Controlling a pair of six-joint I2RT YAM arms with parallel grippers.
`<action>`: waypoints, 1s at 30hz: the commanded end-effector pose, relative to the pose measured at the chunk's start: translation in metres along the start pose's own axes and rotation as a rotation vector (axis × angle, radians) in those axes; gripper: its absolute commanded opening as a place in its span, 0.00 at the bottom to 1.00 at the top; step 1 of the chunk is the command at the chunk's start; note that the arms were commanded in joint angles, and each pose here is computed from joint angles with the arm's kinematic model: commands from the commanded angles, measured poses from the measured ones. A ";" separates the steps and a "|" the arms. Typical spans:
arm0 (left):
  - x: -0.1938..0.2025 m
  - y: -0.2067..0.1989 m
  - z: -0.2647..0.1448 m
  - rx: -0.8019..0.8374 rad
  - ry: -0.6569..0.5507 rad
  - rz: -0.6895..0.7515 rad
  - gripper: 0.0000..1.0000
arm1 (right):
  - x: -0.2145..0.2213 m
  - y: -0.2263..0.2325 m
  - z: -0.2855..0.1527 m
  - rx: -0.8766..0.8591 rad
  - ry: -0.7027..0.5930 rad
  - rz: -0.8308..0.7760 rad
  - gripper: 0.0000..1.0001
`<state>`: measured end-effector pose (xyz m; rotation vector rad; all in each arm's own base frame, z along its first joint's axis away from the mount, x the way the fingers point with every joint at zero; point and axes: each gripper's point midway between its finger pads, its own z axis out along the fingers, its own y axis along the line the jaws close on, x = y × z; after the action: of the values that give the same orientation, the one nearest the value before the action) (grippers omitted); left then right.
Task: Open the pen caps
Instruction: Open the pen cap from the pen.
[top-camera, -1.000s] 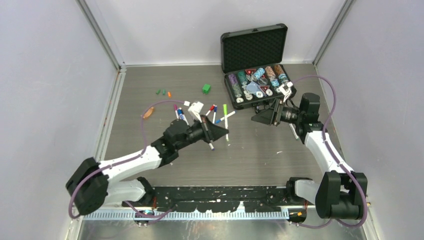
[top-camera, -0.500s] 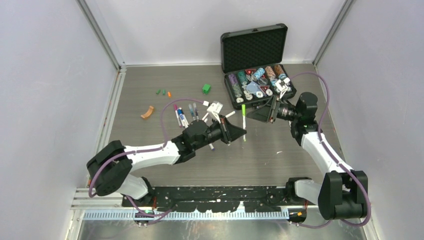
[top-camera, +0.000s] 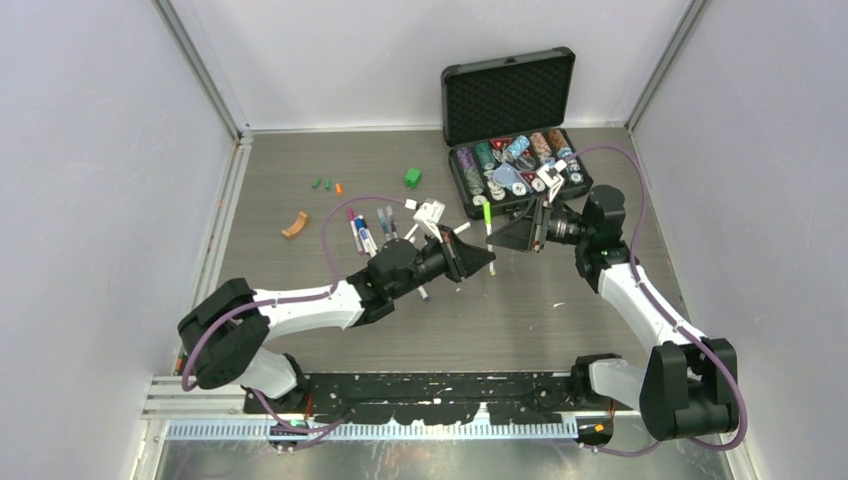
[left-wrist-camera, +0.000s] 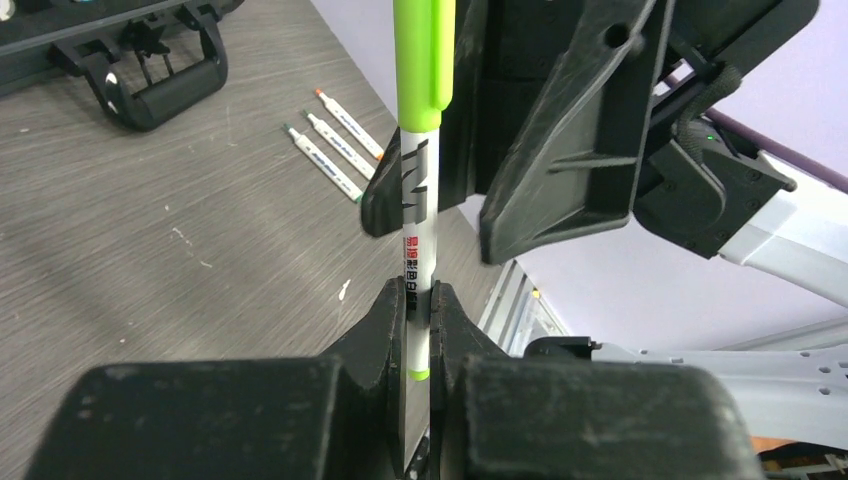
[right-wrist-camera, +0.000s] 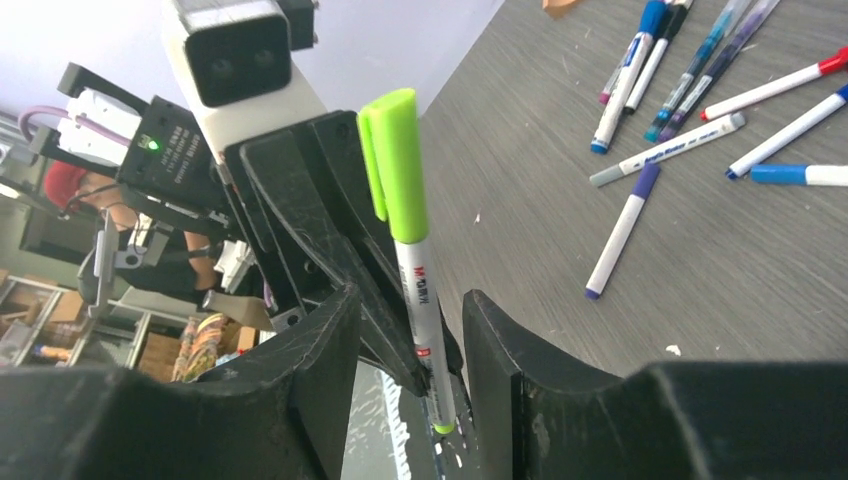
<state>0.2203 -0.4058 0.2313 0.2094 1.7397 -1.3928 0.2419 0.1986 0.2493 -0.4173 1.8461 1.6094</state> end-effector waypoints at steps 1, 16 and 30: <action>-0.027 -0.031 0.008 0.083 -0.089 0.006 0.00 | 0.002 0.005 0.004 -0.029 0.033 -0.045 0.46; -0.023 -0.030 0.011 0.082 -0.082 -0.015 0.16 | 0.004 0.010 0.006 -0.049 0.051 -0.078 0.00; -0.034 -0.020 -0.046 0.011 -0.092 0.167 0.97 | 0.029 0.011 -0.009 -0.008 0.197 -0.215 0.00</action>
<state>0.2017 -0.3854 0.2464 0.2771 1.6850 -1.3693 0.2222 0.1992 0.2349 -0.6650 1.9061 1.5273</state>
